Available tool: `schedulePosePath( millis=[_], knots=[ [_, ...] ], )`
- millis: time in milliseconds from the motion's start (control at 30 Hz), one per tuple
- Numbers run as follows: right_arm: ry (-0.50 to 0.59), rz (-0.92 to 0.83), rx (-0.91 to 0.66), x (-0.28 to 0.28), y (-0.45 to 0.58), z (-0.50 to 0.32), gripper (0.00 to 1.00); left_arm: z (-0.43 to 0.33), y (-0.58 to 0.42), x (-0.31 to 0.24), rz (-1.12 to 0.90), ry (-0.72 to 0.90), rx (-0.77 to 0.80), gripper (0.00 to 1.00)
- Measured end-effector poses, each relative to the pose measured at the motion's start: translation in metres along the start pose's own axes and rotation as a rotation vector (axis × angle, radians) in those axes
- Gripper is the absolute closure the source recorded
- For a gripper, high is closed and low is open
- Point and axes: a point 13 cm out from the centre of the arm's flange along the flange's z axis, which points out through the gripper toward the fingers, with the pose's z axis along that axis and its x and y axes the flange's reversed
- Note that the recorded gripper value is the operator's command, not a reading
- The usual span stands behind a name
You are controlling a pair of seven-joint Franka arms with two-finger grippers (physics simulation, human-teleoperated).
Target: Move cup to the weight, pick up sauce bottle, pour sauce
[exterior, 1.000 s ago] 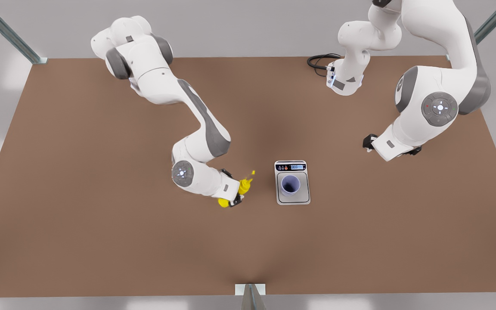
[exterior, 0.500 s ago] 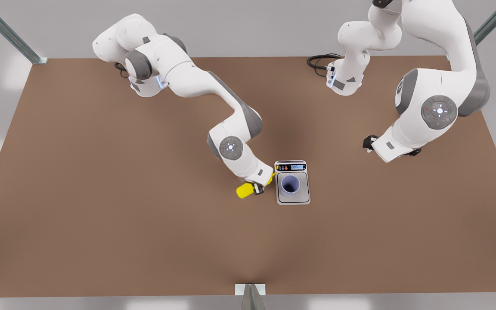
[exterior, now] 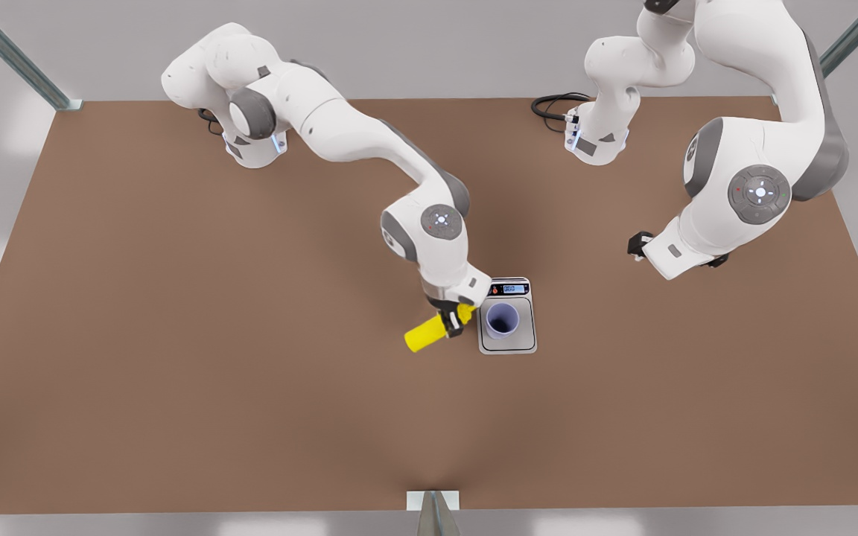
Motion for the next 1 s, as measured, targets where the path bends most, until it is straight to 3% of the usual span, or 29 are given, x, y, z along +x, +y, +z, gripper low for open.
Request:
schedulePosePath(
  millis=[567, 1000],
  knots=[
    [0.009, 0.093, 0.096, -0.003, -0.022, 0.013, 0.45, 0.001, 0.019, 0.002, -0.048, 0.004, 0.0, 0.0],
    [0.141, -0.067, 0.186, -0.013, -0.025, -0.005, 0.45, 0.004, 0.016, 0.007, -0.056, 0.025, 0.003, 0.0]
  ],
)
